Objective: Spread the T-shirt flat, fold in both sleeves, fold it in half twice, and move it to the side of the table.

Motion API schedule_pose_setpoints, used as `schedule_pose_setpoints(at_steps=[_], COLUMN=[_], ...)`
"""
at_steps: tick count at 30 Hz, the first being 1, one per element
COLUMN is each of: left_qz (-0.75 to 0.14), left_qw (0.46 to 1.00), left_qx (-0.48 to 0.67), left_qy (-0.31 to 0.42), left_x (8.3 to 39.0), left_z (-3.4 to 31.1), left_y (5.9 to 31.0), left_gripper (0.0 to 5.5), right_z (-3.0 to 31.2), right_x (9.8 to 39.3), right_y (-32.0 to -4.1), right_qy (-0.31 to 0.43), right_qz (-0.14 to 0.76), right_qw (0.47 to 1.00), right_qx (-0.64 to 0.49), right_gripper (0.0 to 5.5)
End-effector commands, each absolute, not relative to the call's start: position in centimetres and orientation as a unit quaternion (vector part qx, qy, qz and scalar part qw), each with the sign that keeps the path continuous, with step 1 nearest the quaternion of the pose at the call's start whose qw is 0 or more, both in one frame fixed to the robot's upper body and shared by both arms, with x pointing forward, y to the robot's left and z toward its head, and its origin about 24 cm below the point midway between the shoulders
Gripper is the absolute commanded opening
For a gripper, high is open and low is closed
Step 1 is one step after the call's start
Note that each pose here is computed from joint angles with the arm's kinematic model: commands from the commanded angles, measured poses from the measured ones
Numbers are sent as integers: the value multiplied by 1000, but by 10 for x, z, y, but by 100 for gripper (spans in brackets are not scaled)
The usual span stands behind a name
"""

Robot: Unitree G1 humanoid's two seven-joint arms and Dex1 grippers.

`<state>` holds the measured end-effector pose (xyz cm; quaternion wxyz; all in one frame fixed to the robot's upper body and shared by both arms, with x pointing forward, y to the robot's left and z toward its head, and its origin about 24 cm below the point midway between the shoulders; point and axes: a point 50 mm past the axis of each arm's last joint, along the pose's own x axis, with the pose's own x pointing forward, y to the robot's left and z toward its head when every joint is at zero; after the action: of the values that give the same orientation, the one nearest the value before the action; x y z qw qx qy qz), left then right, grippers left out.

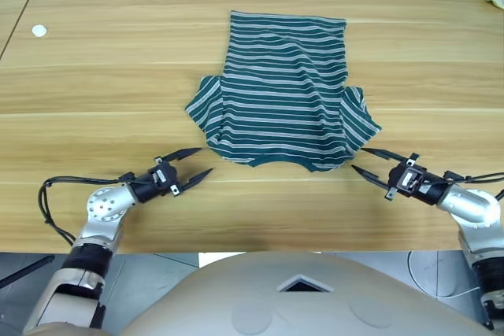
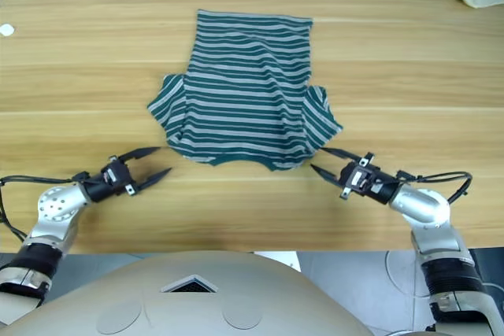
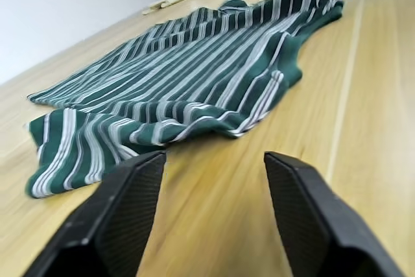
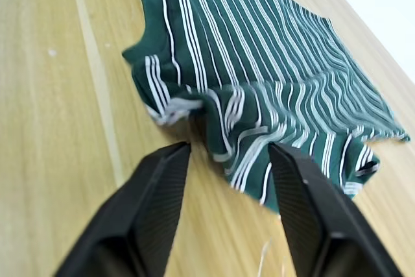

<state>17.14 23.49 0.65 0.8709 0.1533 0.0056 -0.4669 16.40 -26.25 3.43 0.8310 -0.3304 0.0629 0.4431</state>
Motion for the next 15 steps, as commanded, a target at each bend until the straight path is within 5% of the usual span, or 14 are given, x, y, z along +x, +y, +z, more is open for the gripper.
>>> schedule_pose_setpoints(at_steps=[1,4,9,15], left_qz=[-438,-407,-427,-561], left_qw=[877,870,798,661], left_qx=[166,224,386,492], left_qy=[-111,-166,-179,-80], left_x=[206,240,286,262], left_z=[48,68,78,20], left_y=[220,200,157,160], left_gripper=[306,306,306,306], right_z=[56,82,73,66], right_x=[172,182,211,217], right_y=[-263,-265,-273,-269], right_qy=[28,-36,-25,-33], right_qz=[420,393,329,325], right_qw=[844,870,884,881], right_qx=[-332,-296,-333,-343], right_gripper=[228,228,228,228])
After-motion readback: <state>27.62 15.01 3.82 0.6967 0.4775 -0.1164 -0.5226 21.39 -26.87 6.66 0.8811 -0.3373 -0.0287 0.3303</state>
